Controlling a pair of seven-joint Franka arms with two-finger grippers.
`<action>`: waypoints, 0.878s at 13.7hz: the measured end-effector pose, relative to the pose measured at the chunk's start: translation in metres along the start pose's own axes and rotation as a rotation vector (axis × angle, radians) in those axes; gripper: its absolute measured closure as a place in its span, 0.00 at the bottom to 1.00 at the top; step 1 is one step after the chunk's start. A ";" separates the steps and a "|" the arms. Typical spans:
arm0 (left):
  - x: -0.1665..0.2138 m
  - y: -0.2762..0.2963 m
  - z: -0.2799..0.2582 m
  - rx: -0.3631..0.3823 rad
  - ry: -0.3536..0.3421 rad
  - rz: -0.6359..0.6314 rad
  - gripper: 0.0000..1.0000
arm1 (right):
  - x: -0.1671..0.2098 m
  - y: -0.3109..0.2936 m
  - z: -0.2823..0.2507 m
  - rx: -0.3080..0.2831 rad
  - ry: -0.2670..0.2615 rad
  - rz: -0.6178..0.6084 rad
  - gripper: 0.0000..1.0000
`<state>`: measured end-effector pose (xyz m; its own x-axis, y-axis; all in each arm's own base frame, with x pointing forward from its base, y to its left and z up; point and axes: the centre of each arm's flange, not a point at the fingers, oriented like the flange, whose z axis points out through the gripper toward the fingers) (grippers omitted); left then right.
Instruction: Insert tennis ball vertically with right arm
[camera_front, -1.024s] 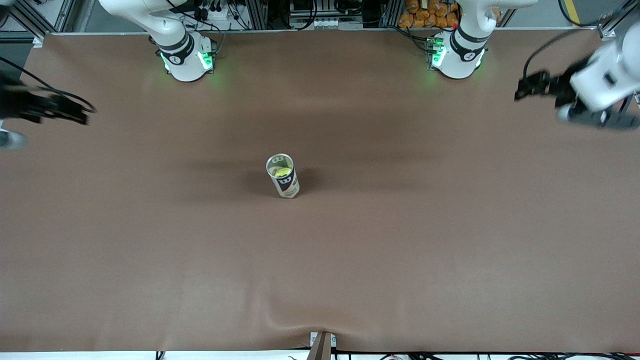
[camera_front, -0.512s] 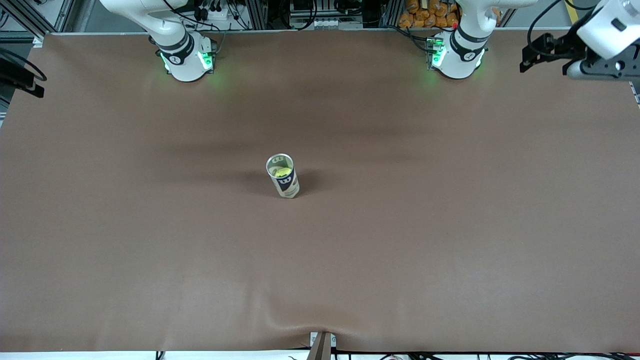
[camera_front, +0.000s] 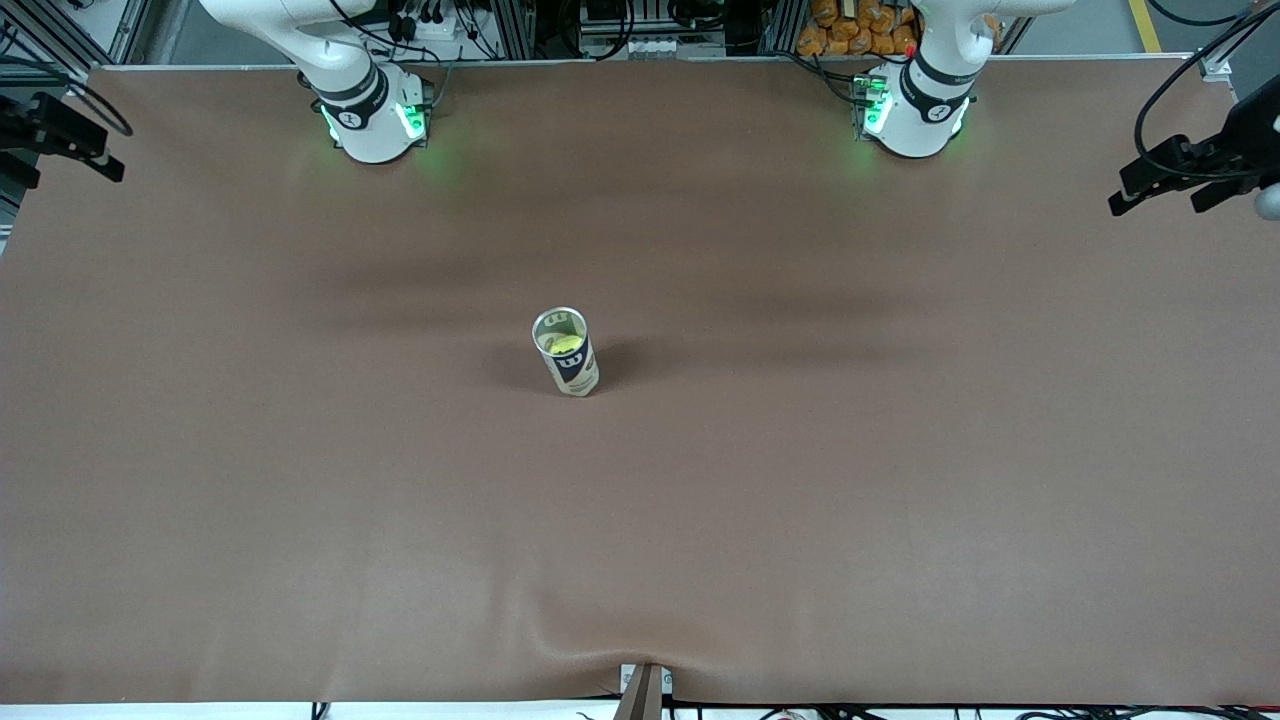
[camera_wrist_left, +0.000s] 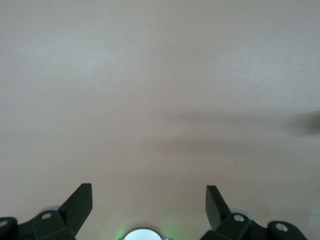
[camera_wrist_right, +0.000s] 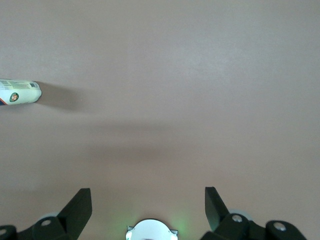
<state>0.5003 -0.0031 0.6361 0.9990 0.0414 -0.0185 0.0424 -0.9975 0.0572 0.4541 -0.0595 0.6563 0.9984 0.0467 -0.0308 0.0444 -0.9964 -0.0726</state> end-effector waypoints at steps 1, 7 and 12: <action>0.007 0.014 -0.003 0.045 0.013 0.031 0.00 | -0.001 -0.004 -0.003 -0.003 0.007 -0.007 0.00; 0.038 0.032 0.009 0.049 0.010 0.055 0.00 | 0.004 -0.014 -0.008 -0.018 -0.003 -0.024 0.00; 0.041 0.026 0.004 0.032 0.025 0.039 0.00 | 0.019 -0.016 -0.009 -0.026 -0.060 -0.021 0.00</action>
<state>0.5422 -0.0273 0.6327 1.0000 0.0033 0.0082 0.0031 -0.9997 0.0251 0.4728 -0.0431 0.6662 0.9935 0.0709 -0.0891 0.0668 -0.9966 -0.0477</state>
